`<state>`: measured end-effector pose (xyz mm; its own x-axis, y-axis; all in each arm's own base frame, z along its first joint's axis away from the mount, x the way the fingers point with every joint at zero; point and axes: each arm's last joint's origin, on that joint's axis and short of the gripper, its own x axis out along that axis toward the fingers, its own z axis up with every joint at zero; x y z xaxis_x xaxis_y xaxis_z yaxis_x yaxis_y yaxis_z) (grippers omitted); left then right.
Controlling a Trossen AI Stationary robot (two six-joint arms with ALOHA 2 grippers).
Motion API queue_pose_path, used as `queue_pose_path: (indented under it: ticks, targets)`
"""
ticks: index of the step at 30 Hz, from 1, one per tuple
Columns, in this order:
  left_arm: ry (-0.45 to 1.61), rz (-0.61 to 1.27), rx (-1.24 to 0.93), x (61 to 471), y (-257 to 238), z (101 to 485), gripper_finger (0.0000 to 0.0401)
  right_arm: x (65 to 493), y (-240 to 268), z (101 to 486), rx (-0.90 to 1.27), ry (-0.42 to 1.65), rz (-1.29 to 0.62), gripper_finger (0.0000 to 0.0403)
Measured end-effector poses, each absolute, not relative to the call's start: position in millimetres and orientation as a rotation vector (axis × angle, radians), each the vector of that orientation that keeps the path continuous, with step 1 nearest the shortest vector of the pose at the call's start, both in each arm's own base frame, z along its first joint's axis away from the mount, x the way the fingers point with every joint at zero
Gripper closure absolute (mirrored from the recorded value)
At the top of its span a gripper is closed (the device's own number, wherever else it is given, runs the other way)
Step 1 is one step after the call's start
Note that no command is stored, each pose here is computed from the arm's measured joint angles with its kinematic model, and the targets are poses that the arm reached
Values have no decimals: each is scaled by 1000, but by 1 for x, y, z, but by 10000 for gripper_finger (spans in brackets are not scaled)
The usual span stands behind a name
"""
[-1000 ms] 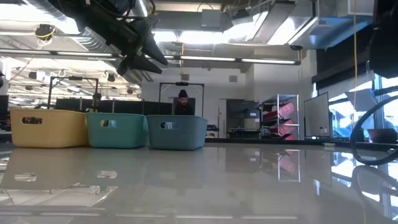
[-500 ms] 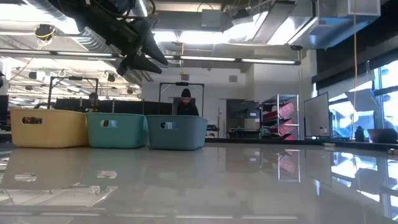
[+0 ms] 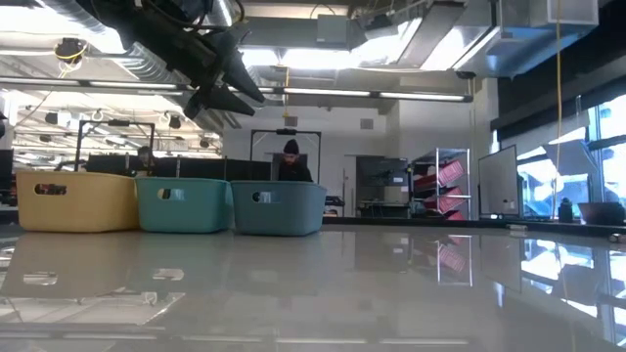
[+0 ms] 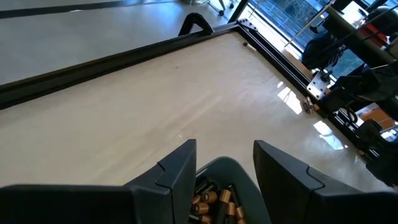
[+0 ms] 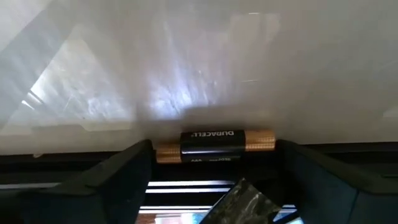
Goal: Sort batteries
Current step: Put the small black battery into the yellow bin
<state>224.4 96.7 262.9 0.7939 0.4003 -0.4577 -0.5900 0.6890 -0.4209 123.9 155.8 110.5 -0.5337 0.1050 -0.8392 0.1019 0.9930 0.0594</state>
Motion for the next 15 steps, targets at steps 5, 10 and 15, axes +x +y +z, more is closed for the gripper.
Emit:
queue_pose_path:
  ticks: [5,10,15]
  targets:
    - [351,563,-570,224,97,263,253,122,155,110,112,2129,-9,138]
    - [358,558,-548,224,97,263,253,123,155,112,90,2129,-33,229]
    - [363,556,-528,224,97,263,253,129,162,120,77,2106,-24,230]
